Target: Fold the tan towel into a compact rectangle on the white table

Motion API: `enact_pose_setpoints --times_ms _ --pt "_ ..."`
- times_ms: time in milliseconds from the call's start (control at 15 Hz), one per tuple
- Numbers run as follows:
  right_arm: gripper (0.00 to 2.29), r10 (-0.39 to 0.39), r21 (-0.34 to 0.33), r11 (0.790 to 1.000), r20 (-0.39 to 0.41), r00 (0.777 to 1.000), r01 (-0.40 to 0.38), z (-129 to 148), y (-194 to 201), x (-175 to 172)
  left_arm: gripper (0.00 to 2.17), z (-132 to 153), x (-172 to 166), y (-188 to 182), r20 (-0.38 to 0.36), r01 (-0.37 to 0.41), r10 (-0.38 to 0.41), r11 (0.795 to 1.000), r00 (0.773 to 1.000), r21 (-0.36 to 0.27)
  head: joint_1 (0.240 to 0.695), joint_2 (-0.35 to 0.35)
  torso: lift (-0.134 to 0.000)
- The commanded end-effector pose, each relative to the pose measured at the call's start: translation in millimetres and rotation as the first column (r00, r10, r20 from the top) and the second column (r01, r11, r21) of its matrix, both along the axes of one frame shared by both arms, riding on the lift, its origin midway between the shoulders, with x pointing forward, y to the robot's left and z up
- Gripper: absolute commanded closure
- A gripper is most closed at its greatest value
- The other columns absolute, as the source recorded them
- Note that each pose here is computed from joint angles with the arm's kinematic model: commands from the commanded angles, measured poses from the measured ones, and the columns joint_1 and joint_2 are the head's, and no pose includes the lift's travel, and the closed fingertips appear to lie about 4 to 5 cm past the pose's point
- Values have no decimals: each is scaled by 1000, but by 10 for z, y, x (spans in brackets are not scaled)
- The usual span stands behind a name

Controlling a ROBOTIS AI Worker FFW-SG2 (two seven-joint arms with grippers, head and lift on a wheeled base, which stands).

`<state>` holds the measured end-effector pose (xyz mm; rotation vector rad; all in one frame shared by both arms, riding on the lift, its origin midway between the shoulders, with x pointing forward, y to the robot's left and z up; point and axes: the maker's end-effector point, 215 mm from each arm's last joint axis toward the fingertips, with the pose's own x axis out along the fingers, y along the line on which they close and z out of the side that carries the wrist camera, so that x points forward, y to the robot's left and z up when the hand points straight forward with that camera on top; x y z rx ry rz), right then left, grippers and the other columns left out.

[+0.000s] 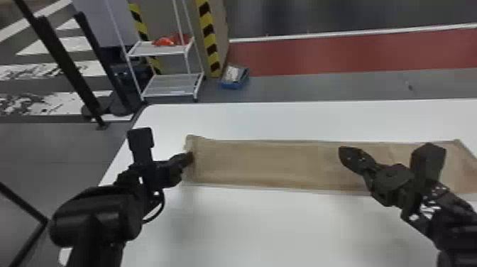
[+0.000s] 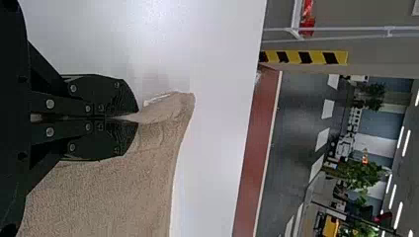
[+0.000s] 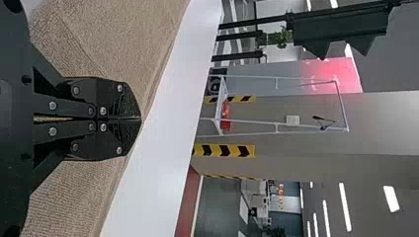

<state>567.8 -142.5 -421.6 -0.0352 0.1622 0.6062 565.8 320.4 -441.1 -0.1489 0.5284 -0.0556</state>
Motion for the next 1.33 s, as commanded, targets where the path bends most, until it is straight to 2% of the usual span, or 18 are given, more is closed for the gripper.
enact_pose_setpoints --times_ms 0,200,400,467,600,667,733,800,1000,1067,1200,1267 --pt "1686 -7 2 1000 9 1000 7 13 -44 1 1288 182 40 -167 11 11 -11 1000 1000 9 695 172 -125" --pt "1686 -29 15 999 38 999 28 66 -159 15 1291 464 126 -670 -31 65 -65 997 997 27 695 151 -125" --pt "1679 -90 40 995 76 993 87 169 -477 -49 1291 708 92 -1485 -66 160 -156 984 986 73 695 82 -125" --pt "1555 -126 40 992 94 988 123 216 -689 -71 1288 790 117 -1807 -58 195 -191 976 980 91 695 54 -125" --pt "866 -194 53 980 116 974 189 273 -1087 -143 1291 891 154 -2271 -41 239 -236 964 971 113 695 -14 -125" --pt "488 -224 54 974 122 967 219 291 -1287 -185 1288 690 125 -2366 -82 262 -253 954 964 148 695 -56 -125" --pt "232 -250 58 968 124 960 244 295 -1458 -219 1288 610 147 -2484 -90 276 -264 945 960 177 695 -127 -125" --pt "97 -279 64 960 120 953 273 283 -1629 -258 1291 526 171 -2647 -90 296 -283 933 955 204 695 -155 -125" --pt "80 -323 77 946 130 938 315 296 -1954 -391 1291 373 292 -2904 -42 309 -308 918 950 247 695 -225 -125" --pt "80 -330 83 943 128 935 322 299 -2022 -411 1288 368 321 -2982 -17 309 -315 918 949 249 695 -262 -125" --pt "83 -333 81 942 128 934 325 289 -2046 -421 1268 394 325 -3177 23 326 -338 921 941 214 695 -287 -125" --pt "83 -329 80 944 130 935 321 291 -2021 -414 782 436 310 -3297 47 335 -350 923 936 188 695 -297 -125"
